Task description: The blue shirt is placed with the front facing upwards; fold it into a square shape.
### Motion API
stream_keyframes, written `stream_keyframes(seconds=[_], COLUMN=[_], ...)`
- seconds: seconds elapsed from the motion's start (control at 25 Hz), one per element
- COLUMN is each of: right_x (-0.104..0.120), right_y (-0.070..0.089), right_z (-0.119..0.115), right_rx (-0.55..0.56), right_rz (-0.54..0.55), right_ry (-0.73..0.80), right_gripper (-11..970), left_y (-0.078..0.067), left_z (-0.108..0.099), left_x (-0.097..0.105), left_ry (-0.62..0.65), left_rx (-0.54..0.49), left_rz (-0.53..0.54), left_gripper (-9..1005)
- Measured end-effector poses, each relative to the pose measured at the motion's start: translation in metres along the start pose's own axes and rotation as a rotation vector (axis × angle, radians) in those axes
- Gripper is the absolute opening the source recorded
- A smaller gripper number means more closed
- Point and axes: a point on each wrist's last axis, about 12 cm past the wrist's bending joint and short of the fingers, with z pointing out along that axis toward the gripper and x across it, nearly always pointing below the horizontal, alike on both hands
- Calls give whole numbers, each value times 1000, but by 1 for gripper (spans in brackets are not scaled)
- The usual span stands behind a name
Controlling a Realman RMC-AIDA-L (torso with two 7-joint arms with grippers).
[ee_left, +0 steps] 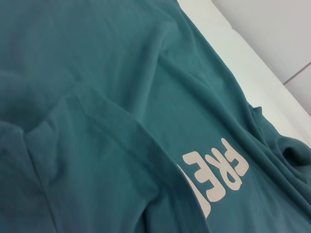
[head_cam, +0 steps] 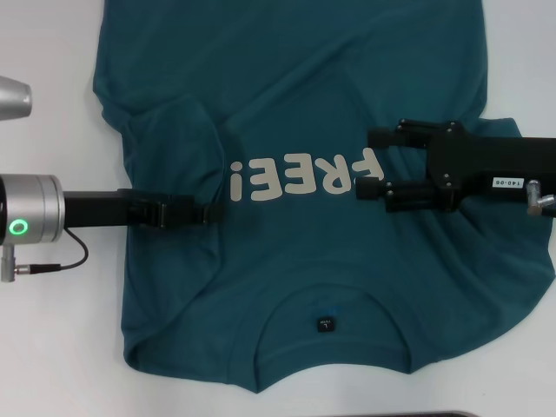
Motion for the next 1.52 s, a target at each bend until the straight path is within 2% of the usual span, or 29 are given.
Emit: stream_keyframes(seconds=[0.36,0.56,0.76,1.0,1.16,1.52], right_x=[-1,-1,-1,-2,-2,-2], right_y=[0,0,0,0,0,0], right_z=[0,0,1,1,0,-1], right_rx=[2,2,0,3,8,16], right_rz=[-3,-2,-1,1,5,8], right_ry=[-2,-6,-9,-21,-31,-41], right_gripper=[915,915,915,915,916,916], left_y=[-6,-12,-14,-15,-20,-27], left_z=[-15,-21,-19,0,5,3], left_x=[-8,-8,-5,-7,-9,-9], left_ry=[-3,18,23,23,24,8], left_rx=[4,-17,-83,-163,-144,-91], left_rz=[37,90,164,248,297,341], left_gripper=[698,699,699,699,699,698])
